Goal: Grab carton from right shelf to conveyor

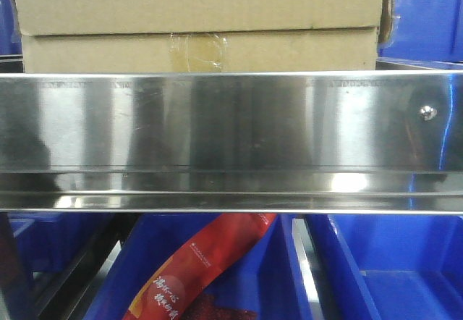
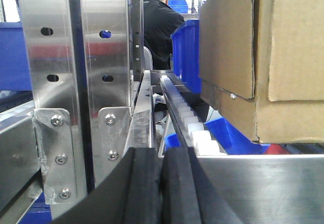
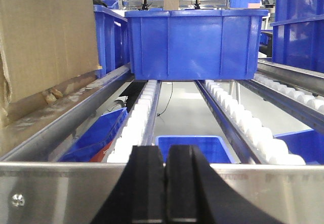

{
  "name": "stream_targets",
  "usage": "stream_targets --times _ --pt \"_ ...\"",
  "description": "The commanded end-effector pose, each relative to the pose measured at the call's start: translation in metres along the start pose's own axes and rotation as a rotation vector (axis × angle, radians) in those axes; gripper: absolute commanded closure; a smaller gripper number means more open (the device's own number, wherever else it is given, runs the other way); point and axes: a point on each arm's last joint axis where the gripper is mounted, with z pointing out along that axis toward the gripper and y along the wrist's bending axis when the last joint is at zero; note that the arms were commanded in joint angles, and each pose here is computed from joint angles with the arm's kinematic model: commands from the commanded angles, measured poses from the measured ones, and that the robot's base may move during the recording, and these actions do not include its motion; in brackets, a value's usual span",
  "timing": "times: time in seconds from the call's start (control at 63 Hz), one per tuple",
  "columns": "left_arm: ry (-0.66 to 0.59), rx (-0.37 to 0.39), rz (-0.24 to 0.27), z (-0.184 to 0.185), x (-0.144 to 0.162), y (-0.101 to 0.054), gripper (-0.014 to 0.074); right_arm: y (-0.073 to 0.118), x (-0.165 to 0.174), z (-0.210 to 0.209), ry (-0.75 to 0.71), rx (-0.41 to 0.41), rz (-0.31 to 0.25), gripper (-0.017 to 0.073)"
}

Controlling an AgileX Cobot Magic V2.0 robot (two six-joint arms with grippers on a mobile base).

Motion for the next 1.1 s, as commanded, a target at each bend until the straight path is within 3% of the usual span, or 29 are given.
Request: stream_targets --times 0.0,0.603,0.841,0.984,1.079 --pt "-0.023 -0.002 -0.004 0.0 -0.002 0.0 0.0589 0.0 -0.002 0.0 -0.025 -0.001 -0.007 0.0634" --pt "-0.023 -0.002 -0.004 0.0 -0.002 0.0 0.0589 0.0 -0.003 0.0 -0.034 0.0 -0.007 0.0634" --pt "-0.076 -0.003 -0.004 -0.001 -0.007 0.0 0.0589 0.0 -0.006 0.0 -0.063 0.002 -0.007 0.0634" --pt "-0.18 -0.004 -0.004 -0.002 -0.017 0.0 0.0589 -0.001 -0.016 -0.002 -0.174 0.009 0.0 0.0634" --pt "-0.219 -0.005 -0.003 -0.004 -0.031 0.001 0.0589 0.001 -0.039 -0.006 -0.196 0.0 0.002 0.0634"
